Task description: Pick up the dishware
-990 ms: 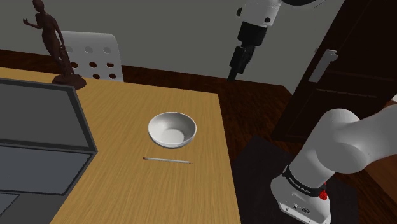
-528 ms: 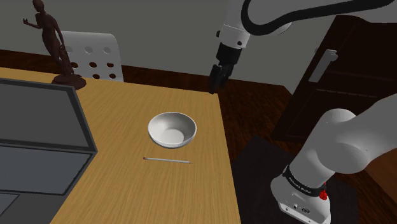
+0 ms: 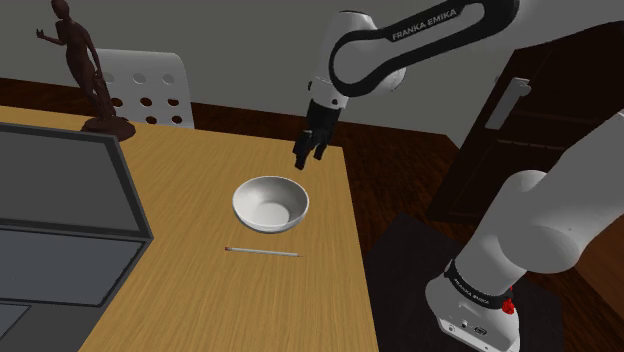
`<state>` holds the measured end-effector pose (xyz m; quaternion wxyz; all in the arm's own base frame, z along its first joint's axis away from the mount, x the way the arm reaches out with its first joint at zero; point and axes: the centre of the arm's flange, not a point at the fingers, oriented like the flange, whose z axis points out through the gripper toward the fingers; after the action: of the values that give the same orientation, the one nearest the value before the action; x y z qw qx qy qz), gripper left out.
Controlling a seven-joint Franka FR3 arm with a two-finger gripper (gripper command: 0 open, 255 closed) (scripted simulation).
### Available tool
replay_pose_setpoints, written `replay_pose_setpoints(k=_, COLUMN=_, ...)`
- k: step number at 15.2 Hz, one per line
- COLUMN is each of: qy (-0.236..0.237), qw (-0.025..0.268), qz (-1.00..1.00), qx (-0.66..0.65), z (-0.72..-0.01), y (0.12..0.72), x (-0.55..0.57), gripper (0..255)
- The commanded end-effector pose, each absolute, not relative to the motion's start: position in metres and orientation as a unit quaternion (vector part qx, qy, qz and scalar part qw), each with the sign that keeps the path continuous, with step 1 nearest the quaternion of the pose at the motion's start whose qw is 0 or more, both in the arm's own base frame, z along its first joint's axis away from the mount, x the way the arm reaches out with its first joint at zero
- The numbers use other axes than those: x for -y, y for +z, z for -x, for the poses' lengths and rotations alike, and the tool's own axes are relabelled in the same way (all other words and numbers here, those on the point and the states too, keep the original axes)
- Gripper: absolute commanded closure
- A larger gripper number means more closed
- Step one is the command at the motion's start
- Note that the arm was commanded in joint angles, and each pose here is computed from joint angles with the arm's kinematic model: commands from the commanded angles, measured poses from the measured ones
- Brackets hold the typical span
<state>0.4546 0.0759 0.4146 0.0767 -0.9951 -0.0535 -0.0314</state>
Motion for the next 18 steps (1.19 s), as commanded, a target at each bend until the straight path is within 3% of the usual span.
replay_pose_setpoints(k=1, qy=-0.031, qw=0.083, qz=0.995, qx=0.051, z=-0.469, y=0.394, x=-0.081, gripper=0)
replay_pose_setpoints(k=14, qy=-0.03, qw=0.092, qz=0.994, qx=0.048, z=-0.492, y=0.324, x=-0.089, gripper=0)
replay_pose_setpoints(k=15, qy=-0.03, qw=0.092, qz=0.994, qx=0.048, z=-0.492, y=0.324, x=-0.089, gripper=255)
replay_pose_setpoints(k=18, qy=-0.03, qw=0.092, qz=0.994, qx=0.048, z=-0.492, y=0.324, x=-0.089, gripper=255)
